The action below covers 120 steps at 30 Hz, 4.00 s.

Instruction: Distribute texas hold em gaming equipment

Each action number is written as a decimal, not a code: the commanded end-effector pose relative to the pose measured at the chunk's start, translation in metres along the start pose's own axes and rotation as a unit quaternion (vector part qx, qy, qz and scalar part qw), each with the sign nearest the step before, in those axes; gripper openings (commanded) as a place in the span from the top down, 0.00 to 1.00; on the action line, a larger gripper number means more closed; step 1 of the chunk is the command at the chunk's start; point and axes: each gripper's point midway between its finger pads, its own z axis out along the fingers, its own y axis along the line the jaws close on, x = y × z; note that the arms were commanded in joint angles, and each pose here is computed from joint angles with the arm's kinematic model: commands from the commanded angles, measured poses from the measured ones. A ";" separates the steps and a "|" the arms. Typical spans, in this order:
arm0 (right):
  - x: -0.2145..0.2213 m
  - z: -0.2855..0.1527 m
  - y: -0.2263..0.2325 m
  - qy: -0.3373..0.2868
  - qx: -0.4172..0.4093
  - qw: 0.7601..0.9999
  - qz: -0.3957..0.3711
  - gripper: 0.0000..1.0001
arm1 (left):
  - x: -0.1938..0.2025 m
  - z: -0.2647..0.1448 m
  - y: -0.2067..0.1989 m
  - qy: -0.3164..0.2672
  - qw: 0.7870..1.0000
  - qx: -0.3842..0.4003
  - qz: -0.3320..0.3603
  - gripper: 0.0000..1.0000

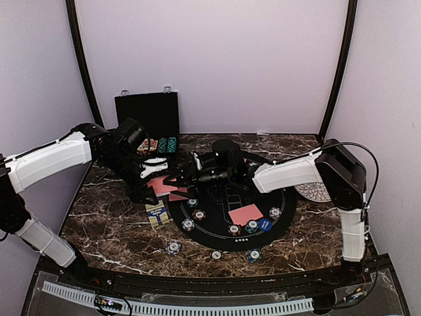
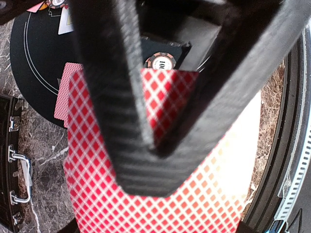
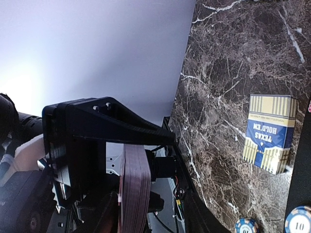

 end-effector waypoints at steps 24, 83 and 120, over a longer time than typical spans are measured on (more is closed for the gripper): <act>0.004 -0.027 0.029 0.008 0.006 1.000 -0.024 0.93 | 0.000 -0.002 0.004 -0.002 1.000 -0.013 0.006 1.00; -0.083 -0.201 -0.153 -0.015 0.791 0.589 -0.167 1.00 | 0.014 0.001 0.007 0.018 0.999 -0.033 0.006 1.00; -0.086 -0.113 -0.161 -0.055 0.568 0.818 -0.079 0.58 | 0.008 -0.003 0.007 0.012 1.000 -0.028 0.007 1.00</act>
